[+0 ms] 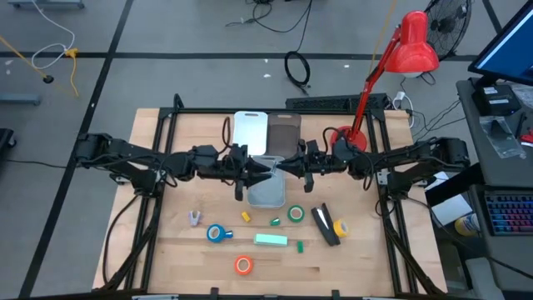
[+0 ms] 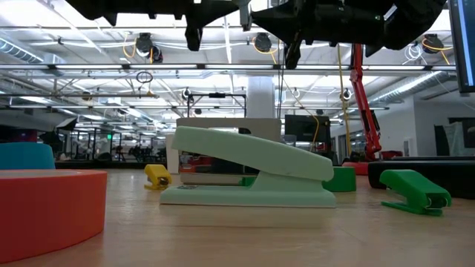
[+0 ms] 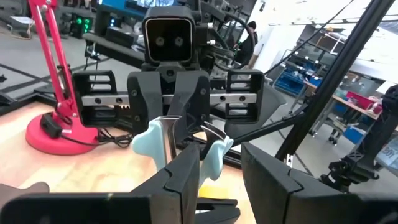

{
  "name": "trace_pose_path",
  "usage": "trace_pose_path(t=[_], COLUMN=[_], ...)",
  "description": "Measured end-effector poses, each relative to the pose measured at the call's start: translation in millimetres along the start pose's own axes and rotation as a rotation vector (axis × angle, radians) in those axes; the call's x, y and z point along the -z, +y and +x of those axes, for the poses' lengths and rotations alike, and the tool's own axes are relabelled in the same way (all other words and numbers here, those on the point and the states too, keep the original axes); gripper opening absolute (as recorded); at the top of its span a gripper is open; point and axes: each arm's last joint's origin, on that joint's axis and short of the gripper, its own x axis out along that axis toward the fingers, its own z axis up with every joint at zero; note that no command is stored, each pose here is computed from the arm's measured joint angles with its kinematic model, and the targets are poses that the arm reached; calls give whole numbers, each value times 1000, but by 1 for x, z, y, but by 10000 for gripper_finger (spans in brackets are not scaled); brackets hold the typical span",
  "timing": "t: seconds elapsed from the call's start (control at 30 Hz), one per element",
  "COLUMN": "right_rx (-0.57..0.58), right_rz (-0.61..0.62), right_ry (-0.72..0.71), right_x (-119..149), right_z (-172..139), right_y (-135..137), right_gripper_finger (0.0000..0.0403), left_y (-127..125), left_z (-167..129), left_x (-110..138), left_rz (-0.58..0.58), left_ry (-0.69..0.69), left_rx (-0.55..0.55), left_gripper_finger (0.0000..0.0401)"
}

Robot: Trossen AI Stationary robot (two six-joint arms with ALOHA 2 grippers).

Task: Pick and place Stapler, Stapler remover, tape
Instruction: Put the sky blue staple remover into the white bin

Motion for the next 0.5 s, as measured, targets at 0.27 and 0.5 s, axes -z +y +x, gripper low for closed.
trace_pose_path(t=[0.27, 0.5], right_rx=[-1, -3], right_rz=[0, 3], right_ry=[1, 2], right_x=[0, 0], right_z=[0, 0], right_y=[0, 0], right_gripper_finger=[0, 0], left_y=[0, 0], left_z=[0, 0], left_x=[1, 1], left_rz=[-4, -7], left_ry=[9, 19], left_rx=[7, 20], left_gripper_finger=[120, 109])
